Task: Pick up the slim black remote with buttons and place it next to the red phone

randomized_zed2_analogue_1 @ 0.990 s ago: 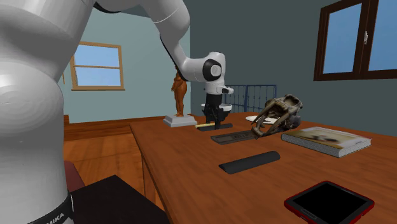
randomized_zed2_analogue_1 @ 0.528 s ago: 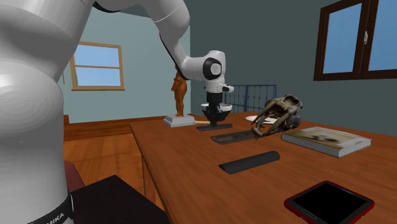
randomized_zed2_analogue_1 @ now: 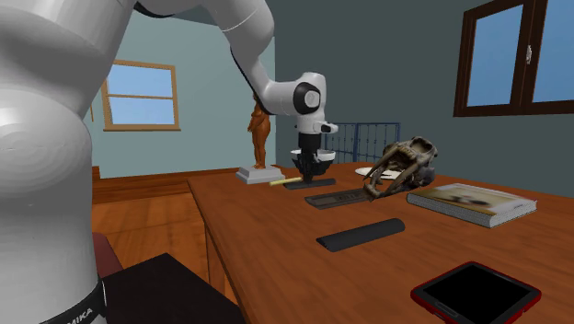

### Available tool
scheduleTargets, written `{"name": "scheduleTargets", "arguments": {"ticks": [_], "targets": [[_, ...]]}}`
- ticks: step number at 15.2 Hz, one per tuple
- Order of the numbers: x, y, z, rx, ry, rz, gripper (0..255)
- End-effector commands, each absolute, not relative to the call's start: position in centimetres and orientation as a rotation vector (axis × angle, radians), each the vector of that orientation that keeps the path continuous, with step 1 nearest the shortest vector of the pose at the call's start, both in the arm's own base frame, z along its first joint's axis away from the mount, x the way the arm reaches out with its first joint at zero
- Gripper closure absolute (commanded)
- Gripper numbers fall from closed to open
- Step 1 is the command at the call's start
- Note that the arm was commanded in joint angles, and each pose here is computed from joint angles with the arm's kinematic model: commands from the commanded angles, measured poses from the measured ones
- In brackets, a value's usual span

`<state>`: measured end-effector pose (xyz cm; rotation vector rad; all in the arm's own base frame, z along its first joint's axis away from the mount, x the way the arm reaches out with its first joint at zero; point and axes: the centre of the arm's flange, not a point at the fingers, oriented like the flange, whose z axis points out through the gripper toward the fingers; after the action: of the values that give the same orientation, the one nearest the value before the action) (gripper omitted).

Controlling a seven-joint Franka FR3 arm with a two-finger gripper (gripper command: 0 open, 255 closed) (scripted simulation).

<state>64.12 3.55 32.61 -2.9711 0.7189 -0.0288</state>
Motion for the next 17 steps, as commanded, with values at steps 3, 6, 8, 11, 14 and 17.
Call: {"name": "scheduleTargets", "arguments": {"ticks": [3,6,8,11,14,17], "targets": [[63.9,3.5,34.1,-2.974,0.722,-0.014,255],[63.9,3.5,35.7,-2.974,0.722,-0.014,255],[63.9,3.5,36.7,-2.974,0.722,-0.014,255],[63.9,3.5,38.3,-2.974,0.722,-0.014,255],[63.9,3.5,39.9,-2.974,0.722,-0.014,255],[62.2,1.5,40.3,-2.974,0.722,-0.014,255]]}}
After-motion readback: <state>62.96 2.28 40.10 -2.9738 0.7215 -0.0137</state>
